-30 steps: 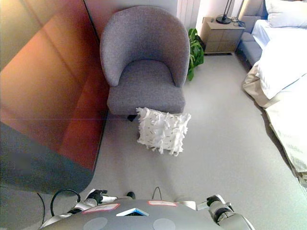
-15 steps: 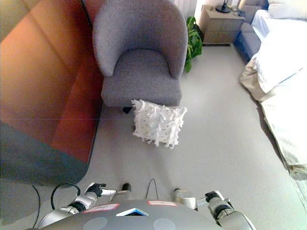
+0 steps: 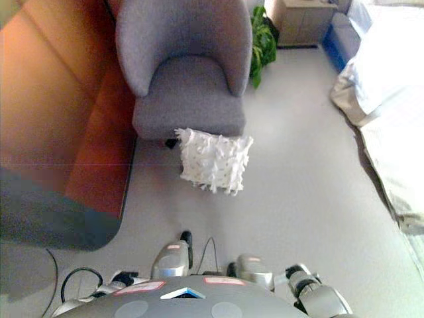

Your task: Pick up the pillow and put it on the sofa.

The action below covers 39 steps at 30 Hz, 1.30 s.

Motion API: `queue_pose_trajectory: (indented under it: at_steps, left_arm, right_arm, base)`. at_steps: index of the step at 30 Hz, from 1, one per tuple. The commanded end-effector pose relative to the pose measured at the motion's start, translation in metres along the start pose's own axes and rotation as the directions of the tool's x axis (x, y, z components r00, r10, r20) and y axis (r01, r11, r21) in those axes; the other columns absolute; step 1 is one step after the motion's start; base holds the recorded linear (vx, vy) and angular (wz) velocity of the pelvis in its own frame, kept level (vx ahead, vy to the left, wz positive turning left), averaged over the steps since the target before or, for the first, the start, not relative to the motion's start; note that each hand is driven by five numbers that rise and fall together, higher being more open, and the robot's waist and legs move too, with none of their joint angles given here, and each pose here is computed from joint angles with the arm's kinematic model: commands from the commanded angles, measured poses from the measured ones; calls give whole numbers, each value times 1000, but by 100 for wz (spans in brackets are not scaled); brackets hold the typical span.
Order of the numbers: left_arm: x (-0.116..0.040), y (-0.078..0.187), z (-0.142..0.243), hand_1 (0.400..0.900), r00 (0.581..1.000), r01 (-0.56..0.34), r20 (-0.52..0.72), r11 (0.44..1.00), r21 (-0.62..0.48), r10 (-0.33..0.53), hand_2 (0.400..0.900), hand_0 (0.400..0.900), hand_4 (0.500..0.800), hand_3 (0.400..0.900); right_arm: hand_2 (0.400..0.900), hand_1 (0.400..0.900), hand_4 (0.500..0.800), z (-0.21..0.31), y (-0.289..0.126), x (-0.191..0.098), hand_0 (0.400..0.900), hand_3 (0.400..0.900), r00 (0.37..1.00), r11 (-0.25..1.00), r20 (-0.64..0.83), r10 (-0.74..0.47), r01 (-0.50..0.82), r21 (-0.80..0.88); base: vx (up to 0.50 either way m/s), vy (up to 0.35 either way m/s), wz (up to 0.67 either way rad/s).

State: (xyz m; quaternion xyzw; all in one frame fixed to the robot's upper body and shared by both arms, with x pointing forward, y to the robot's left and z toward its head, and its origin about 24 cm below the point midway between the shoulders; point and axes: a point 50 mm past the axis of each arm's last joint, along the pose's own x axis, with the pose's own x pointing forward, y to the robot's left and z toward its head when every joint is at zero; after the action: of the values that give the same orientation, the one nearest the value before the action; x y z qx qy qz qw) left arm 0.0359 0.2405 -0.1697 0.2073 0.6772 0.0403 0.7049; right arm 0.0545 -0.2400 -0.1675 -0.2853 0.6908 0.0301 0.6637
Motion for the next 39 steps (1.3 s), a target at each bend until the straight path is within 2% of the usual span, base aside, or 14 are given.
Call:
queue_pose_trajectory:
  at_steps: [1,4,9,15,20,22,28,34,39]
  left_arm:
    - [0,3,0,900,1000,-5,-1,999,-49,5,900,900,800,900]
    - [1,6,0,900,1000,2,-19,997,-71,-4,900,900,800,900]
    - [1,27,20,900,998,-35,51,999,-39,37,900,900,800,900]
    - [1,42,30,900,997,-48,54,999,-18,49,900,900,800,900]
    - [0,53,37,900,994,-78,86,995,69,72,900,900,800,900]
    - [-2,57,49,900,990,-99,109,992,71,91,900,900,800,900]
    - [-9,62,89,900,971,-161,191,984,72,145,900,900,800,900]
    - [-6,51,76,900,976,-153,169,985,84,137,900,900,800,900]
    - [-5,39,68,900,981,-135,145,989,56,125,900,900,800,900]
  right_arm:
    - [900,900,800,-1,-29,1,900,900,996,995,12,-84,85,-52]
    - [900,900,800,0,-33,1,900,900,997,996,16,-81,81,-42]
    - [900,900,800,9,-33,1,900,900,995,997,71,-68,69,-20]
    - [900,900,800,24,-40,-2,900,900,987,996,135,-91,90,16]
    - [900,900,800,16,-38,-1,900,900,983,994,151,-106,109,-11]
    - [900,900,800,19,-37,-1,900,900,979,992,174,-111,118,-33]
    - [900,900,800,44,-44,-7,900,900,951,983,259,-167,181,-31]
    - [900,900,800,58,-53,-11,900,900,931,964,289,-224,255,-72]
    - [900,900,800,72,-68,-18,900,900,871,903,343,-352,412,-122]
  base:
    - [475,236,-26]
    - [451,270,-14]
    - [421,224,31]
    - [429,223,3]
    - [404,219,12]
    - [331,137,37]
    - [133,-206,39]
    - [234,-215,49]
    - [192,-225,32]
